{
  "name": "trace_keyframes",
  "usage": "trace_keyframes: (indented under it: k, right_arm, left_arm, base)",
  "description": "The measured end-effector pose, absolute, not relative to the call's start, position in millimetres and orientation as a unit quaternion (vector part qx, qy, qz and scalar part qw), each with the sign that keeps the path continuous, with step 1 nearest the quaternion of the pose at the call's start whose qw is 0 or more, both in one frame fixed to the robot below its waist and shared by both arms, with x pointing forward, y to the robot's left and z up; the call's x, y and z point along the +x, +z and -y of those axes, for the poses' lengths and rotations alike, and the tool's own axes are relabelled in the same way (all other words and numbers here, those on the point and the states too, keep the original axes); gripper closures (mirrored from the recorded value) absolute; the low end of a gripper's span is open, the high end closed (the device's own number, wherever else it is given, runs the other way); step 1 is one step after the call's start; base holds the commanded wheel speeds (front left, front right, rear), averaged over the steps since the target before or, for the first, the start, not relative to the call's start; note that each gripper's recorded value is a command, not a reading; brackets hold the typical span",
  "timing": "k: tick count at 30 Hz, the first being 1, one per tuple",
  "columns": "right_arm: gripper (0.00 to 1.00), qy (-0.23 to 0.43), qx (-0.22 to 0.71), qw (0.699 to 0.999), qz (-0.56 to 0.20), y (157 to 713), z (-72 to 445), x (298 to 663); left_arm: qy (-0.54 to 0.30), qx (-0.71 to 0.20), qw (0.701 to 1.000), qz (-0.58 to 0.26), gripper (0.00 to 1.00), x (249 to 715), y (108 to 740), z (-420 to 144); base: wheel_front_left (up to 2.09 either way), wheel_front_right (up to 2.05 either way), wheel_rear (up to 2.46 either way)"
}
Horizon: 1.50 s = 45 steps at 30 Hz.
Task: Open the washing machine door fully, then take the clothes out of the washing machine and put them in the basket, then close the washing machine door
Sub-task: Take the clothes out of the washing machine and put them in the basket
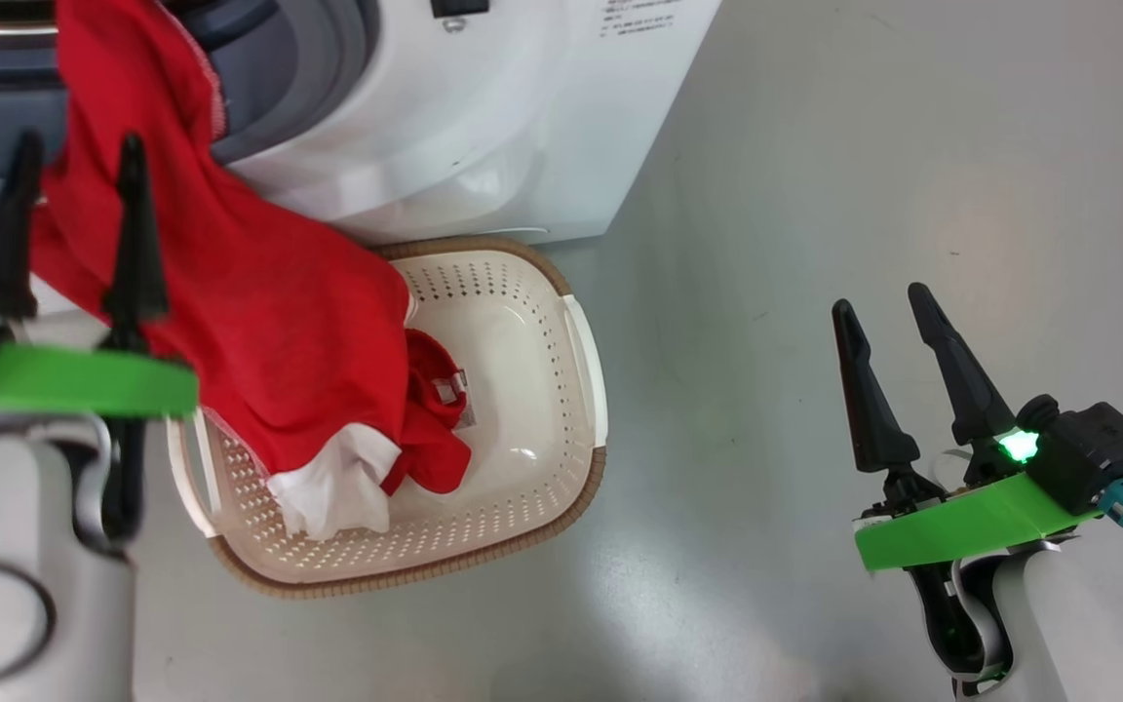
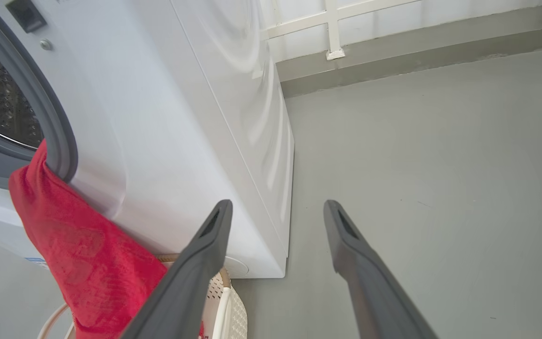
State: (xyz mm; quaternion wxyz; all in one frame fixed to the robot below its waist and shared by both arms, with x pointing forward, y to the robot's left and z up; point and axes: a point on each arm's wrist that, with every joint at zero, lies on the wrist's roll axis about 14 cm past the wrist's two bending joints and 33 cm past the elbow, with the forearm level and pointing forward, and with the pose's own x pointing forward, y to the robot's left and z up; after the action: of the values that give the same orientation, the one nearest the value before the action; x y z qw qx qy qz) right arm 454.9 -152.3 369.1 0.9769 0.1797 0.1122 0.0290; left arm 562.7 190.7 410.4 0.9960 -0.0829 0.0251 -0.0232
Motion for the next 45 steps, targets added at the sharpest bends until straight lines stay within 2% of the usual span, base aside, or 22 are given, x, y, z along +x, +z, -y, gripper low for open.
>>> trace_keyframes:
  k: [16,35,36,37,38,40,41,45]
  right_arm:
    - [0.00,0.003,0.185,0.976,-0.114,367.5,170.4,450.6]
    - [0.00,-0.016,0.180,0.977,-0.116,368.1,184.5,442.6]
    - [0.00,-0.017,0.180,0.977,-0.116,368.0,185.1,442.4]
    - [0.00,-0.018,0.180,0.977,-0.116,368.3,185.7,442.2]
    - [0.00,-0.018,0.180,0.977,-0.116,368.8,186.0,442.1]
    - [0.00,-0.018,0.180,0.977,-0.114,369.7,186.1,442.2]
    - [0.00,-0.017,0.180,0.977,-0.114,370.0,185.9,442.3]
    - [0.00,-0.016,0.181,0.977,-0.113,371.1,184.7,442.9]
  left_arm:
    - [-0.026,-0.074,0.993,-0.092,0.00,622.9,370.5,-189.1]
    - [-0.035,-0.079,0.988,-0.128,0.00,658.4,351.2,-174.8]
    - [-0.036,-0.078,0.988,-0.128,0.36,659.1,350.8,-173.9]
    - [-0.037,-0.078,0.988,-0.129,0.56,659.7,350.7,-173.1]
    - [-0.037,-0.079,0.988,-0.130,0.56,660.0,350.9,-172.4]
    - [-0.039,-0.078,0.987,-0.132,0.89,659.1,350.0,-171.2]
    - [-0.040,-0.078,0.987,-0.133,1.00,658.6,349.8,-171.1]
    - [-0.039,-0.080,0.987,-0.134,1.00,657.3,350.6,-171.6]
  base:
    - [0.00,0.00,0.00]
    - [0.00,0.00,0.00]
    - [0.00,0.00,0.00]
    - [0.00,0.00,0.00]
    - [0.00,0.00,0.00]
    - [0.00,0.00,0.00]
    - [0.00,0.00,0.00]
    - [0.00,0.00,0.00]
